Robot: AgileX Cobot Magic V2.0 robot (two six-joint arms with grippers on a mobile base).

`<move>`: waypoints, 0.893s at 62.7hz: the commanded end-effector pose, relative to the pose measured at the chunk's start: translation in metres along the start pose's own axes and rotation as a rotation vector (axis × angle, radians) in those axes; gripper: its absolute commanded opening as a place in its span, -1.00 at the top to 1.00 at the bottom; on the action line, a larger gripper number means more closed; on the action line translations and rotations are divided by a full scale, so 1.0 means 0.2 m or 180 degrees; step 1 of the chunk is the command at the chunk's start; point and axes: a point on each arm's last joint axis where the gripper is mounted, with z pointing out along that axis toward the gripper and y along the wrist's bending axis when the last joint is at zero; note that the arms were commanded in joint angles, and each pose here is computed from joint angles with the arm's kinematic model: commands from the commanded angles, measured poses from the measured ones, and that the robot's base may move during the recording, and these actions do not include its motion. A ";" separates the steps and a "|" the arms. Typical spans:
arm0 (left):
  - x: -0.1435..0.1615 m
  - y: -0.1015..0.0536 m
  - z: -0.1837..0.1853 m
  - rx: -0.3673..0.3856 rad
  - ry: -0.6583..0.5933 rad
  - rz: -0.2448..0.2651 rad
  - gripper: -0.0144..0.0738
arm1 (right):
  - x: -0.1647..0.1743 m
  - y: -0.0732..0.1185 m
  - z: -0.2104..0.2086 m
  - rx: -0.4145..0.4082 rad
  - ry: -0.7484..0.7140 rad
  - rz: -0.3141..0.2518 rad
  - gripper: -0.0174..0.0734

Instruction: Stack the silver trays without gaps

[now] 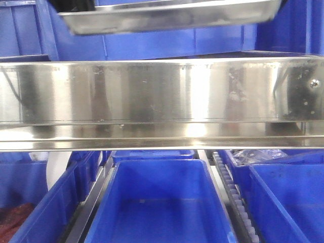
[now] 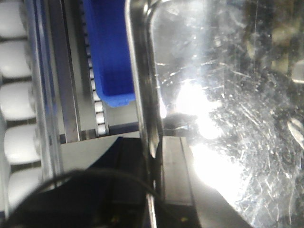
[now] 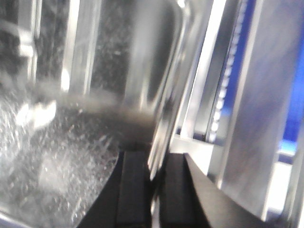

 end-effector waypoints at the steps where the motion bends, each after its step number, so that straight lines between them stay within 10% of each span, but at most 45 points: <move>1: 0.06 0.01 -0.17 -0.0103 -0.0053 0.0201 0.77 | 0.05 0.03 -0.16 -0.0076 -0.0231 -0.0174 0.49; 56: 0.24 -0.05 -0.57 0.0278 -0.0592 0.0395 0.77 | 0.26 0.04 -0.58 -0.0392 -0.0826 -0.0227 0.49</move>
